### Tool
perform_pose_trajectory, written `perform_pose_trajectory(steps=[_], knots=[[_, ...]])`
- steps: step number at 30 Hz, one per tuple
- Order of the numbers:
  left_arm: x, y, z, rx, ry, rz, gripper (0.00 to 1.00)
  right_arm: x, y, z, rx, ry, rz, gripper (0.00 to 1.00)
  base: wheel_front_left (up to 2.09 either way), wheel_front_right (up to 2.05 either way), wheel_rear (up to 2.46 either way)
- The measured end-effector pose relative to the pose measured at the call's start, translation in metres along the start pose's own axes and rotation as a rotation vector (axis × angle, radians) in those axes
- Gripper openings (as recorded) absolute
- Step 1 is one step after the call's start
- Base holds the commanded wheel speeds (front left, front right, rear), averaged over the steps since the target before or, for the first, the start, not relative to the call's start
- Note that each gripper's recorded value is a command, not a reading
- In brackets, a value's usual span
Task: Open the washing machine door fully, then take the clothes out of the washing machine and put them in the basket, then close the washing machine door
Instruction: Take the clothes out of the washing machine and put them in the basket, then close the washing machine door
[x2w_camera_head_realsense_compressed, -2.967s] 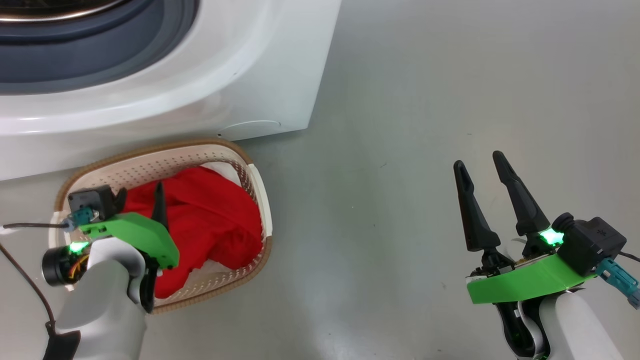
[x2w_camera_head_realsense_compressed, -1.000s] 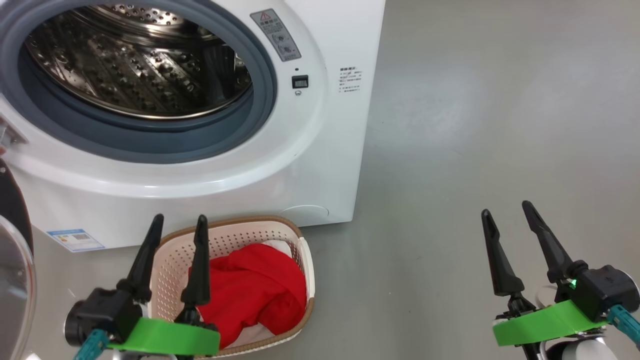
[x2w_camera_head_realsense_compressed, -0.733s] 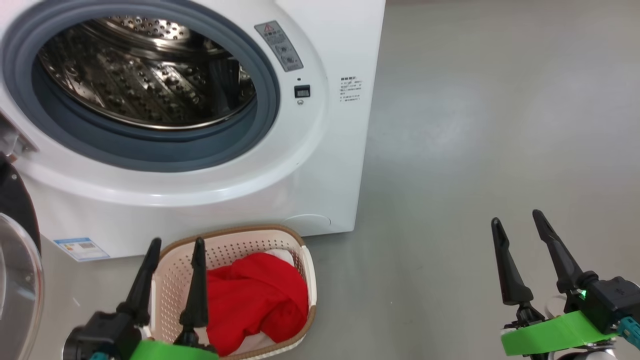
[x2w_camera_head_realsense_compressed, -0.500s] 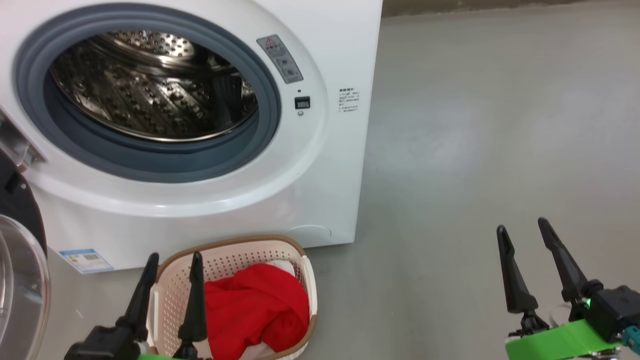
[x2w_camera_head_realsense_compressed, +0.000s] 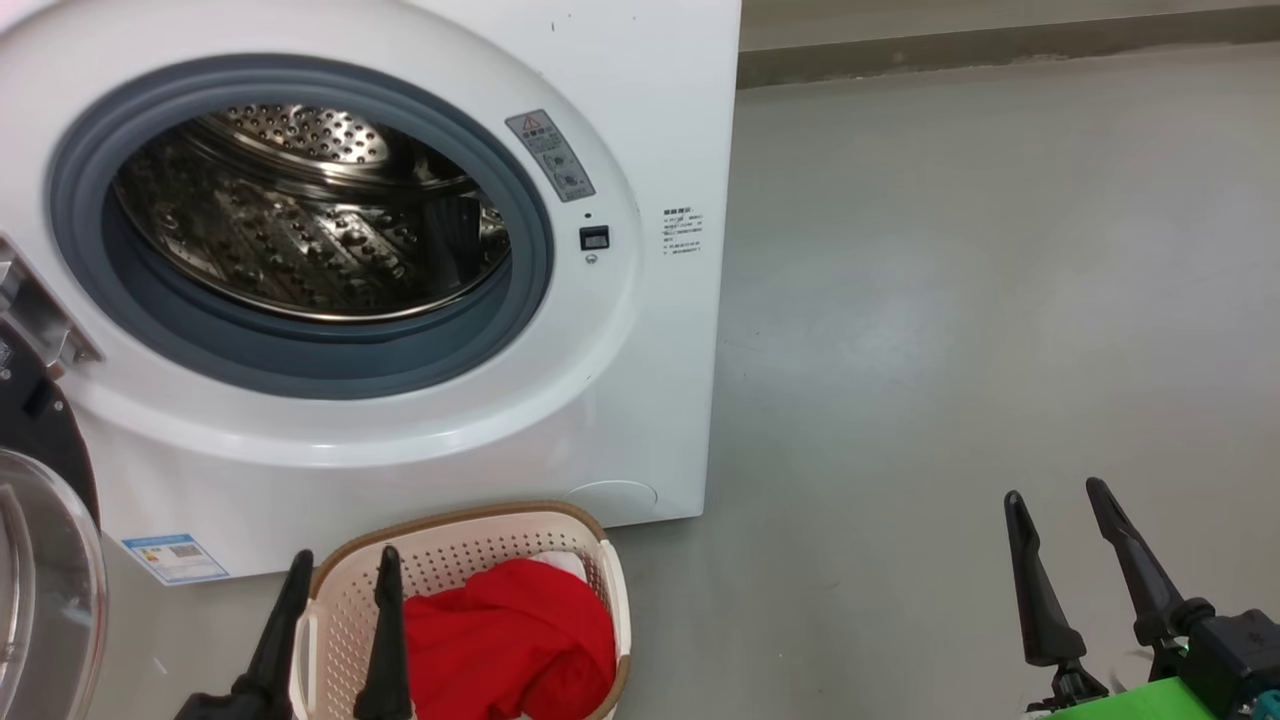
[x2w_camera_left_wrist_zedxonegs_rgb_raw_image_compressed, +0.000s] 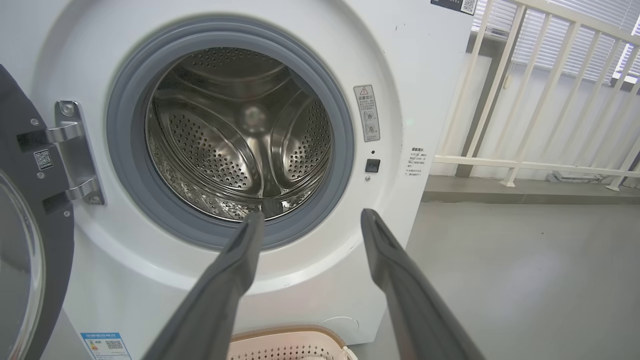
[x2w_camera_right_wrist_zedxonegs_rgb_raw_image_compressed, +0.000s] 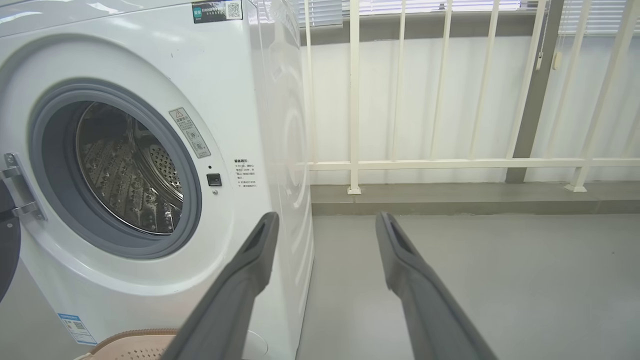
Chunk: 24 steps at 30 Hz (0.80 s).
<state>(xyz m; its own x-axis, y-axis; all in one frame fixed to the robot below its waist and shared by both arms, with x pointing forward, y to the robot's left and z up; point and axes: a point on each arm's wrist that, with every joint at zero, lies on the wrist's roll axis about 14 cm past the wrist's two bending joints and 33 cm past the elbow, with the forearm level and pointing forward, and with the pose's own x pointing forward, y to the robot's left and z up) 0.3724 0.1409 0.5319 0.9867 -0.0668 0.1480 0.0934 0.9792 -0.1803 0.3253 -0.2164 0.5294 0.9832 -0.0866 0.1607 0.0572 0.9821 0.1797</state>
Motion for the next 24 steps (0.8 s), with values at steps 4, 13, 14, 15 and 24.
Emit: perform_pose_trajectory(steps=[4,13,14,15,24], knots=[[-0.003,0.002,0.0,0.008,0.003,0.005,1.0,-0.004,0.0,-0.002,0.001,0.009,0.0,1.0,0.0,0.0,0.0],[-0.006,0.008,0.0,0.03,0.014,0.019,1.0,0.0,0.008,0.0,0.005,0.002,0.025,1.0,0.0,0.0,0.0],[-0.006,0.008,0.001,0.031,0.014,0.02,1.0,0.0,0.009,0.0,0.006,0.001,0.027,1.0,0.0,0.0,0.0],[-0.006,0.008,0.001,0.031,0.013,0.021,1.0,0.0,0.009,0.0,0.006,0.001,0.029,1.0,0.0,0.0,0.0],[-0.006,0.009,0.0,0.038,0.017,0.025,1.0,0.0,0.01,-0.001,0.006,0.008,0.03,1.0,0.0,0.0,0.0]])
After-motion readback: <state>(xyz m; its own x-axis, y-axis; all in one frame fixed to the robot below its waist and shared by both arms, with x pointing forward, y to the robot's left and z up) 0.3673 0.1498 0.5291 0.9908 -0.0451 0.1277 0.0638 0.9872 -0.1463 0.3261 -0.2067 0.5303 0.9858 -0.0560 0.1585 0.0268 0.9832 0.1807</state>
